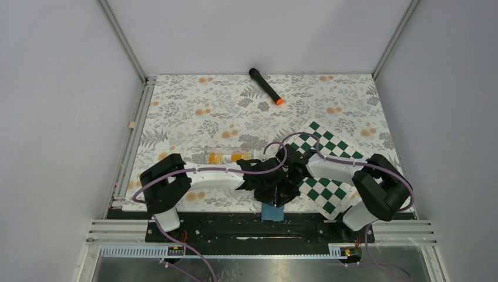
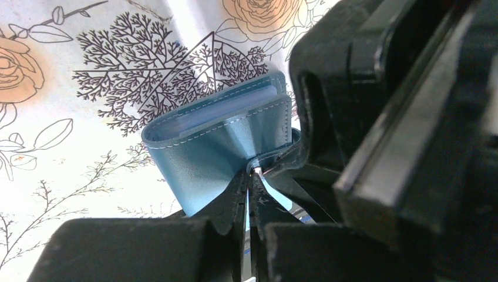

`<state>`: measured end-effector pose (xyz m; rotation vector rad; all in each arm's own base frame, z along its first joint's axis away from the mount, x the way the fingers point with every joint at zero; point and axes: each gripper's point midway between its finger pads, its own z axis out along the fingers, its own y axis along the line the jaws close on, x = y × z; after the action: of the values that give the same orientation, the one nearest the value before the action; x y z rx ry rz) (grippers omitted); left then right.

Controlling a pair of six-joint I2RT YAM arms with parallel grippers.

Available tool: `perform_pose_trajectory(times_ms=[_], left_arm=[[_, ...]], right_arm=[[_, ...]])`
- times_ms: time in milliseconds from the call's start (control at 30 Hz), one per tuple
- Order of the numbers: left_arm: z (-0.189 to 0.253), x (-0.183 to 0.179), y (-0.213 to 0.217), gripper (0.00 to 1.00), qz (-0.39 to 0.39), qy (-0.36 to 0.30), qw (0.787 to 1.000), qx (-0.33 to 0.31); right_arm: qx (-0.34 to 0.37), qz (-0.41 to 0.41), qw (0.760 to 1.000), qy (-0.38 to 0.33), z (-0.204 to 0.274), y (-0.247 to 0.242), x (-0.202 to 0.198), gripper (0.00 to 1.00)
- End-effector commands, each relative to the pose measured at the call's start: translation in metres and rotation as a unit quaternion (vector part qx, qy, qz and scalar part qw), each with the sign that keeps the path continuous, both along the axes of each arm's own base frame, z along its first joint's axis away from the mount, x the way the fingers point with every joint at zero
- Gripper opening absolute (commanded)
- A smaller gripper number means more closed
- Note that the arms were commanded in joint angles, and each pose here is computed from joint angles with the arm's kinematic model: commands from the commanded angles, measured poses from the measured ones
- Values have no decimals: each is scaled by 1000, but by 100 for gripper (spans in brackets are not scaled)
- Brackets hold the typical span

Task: Put the credit cards into the card holder
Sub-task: Close the card holder at the center of the board.

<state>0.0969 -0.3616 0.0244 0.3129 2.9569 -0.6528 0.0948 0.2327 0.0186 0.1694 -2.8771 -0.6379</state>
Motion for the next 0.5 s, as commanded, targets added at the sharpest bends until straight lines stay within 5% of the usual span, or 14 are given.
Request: perform_pose_trajectory(times_ms=[0, 267, 467], left_arm=[[-76, -14, 65, 0, -50, -31, 983, 172], [-89, -25, 74, 0, -65, -27, 977, 199], [-68, -19, 58, 0, -56, -46, 986, 149]], right_arm=[[-104, 36, 993, -38, -45, -36, -11, 0], [-126, 41, 990, -44, -50, -40, -15, 0], [-124, 44, 990, -46, -49, -39, -15, 0]])
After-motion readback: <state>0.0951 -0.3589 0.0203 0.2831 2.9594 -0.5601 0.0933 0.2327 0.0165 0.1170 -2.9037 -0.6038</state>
